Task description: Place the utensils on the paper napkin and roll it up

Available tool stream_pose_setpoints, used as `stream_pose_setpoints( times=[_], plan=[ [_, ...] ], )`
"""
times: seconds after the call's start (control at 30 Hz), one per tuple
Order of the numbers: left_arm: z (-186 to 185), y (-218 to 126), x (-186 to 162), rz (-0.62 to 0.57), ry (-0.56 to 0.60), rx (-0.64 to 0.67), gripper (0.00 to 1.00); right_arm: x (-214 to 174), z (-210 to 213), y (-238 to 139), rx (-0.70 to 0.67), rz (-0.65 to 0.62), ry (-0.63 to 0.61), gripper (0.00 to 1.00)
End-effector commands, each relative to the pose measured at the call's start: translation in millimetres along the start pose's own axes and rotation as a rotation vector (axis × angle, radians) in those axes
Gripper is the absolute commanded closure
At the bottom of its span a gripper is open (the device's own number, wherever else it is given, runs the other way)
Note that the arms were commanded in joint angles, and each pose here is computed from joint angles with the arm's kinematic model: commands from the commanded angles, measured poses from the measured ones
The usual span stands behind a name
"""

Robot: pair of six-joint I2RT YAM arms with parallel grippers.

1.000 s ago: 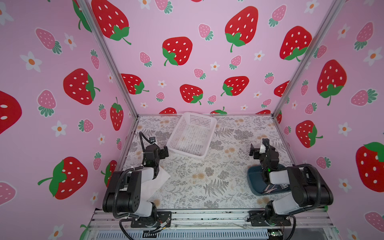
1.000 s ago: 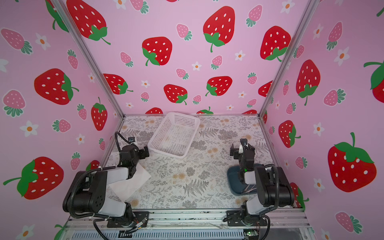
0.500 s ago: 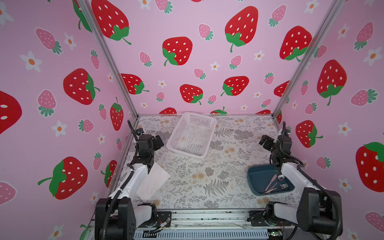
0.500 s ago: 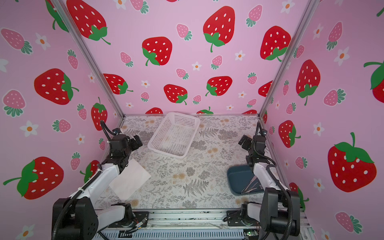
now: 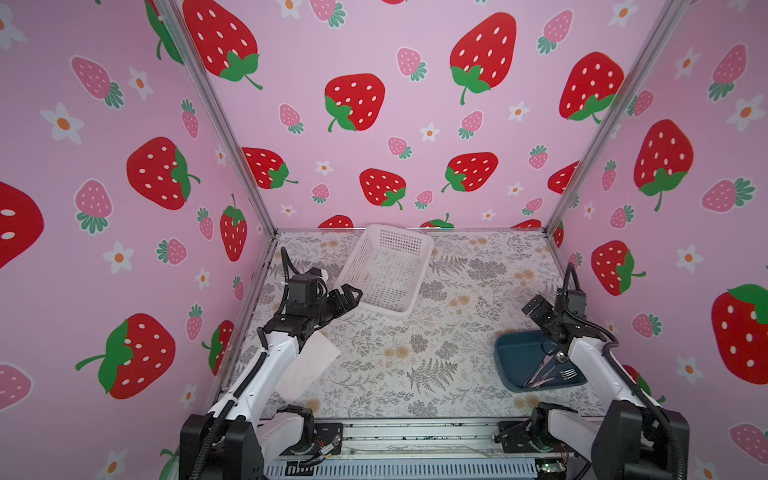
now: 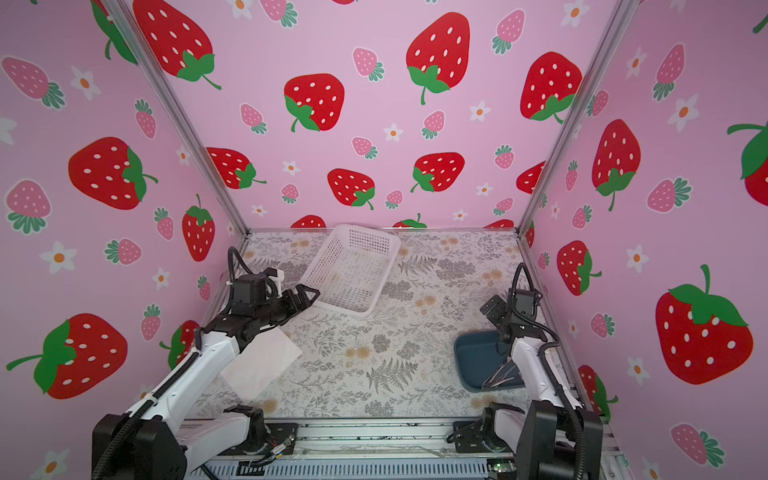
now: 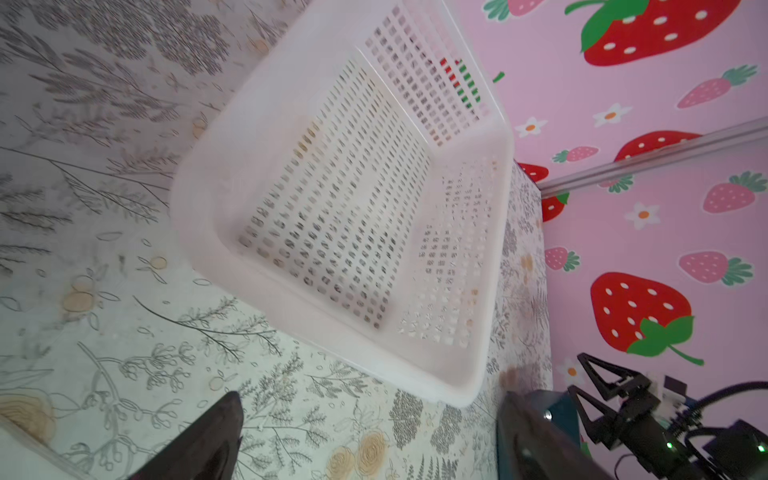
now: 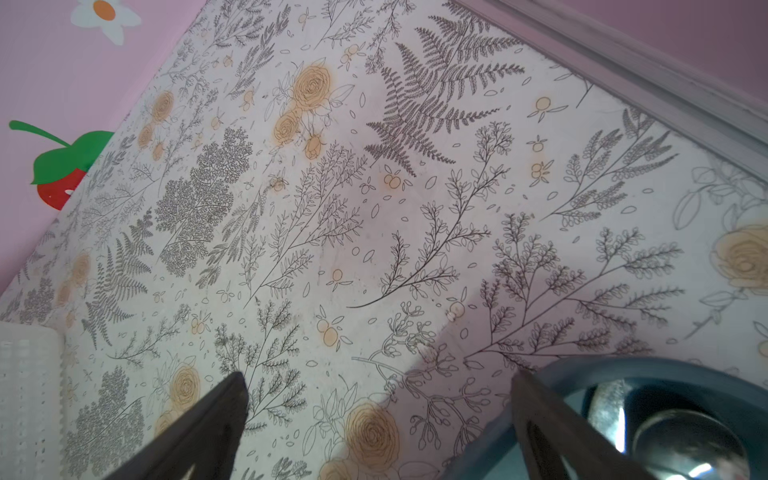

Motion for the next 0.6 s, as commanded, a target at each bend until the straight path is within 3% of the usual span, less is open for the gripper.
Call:
stream_pose_setpoints(
  times=[0.0,0.27,0.43,0.57],
  plan=[
    [-9.3,4.6,-22.3,0.1,-0.043,-0.019,0.03,-20.0,-20.7,-3.0,-0.091,0.066,0.009,0.0],
    [-13.3,25.7,-28.8,0.132,-0.043,-0.024,0.03,17.8,-13.3,-47.7,-0.118,-0.027,-0.048,0.0],
    [-16.5,39.4,-17.5,0.118,-0.07,-0.032,0.03,-6.3,-29.1,-60.3,-0.131,-0.002,0.048,0.0],
    [-16.8,51.0,-7.0,0.117,-0.072,-0.009,0.03,-32.1,-32.5,-48.8,-0.1,0.068,0.078,0.0]
  ],
)
Point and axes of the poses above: each gripper's point midway between its finger pads, its own y axis out along the fingers, its own z axis along the line the jaws close on, x = y × z, the point moved 1 cm from there along -y, back along the fingers, and after that the axes turned 2 degrees about -y, right-handed, at the moved point
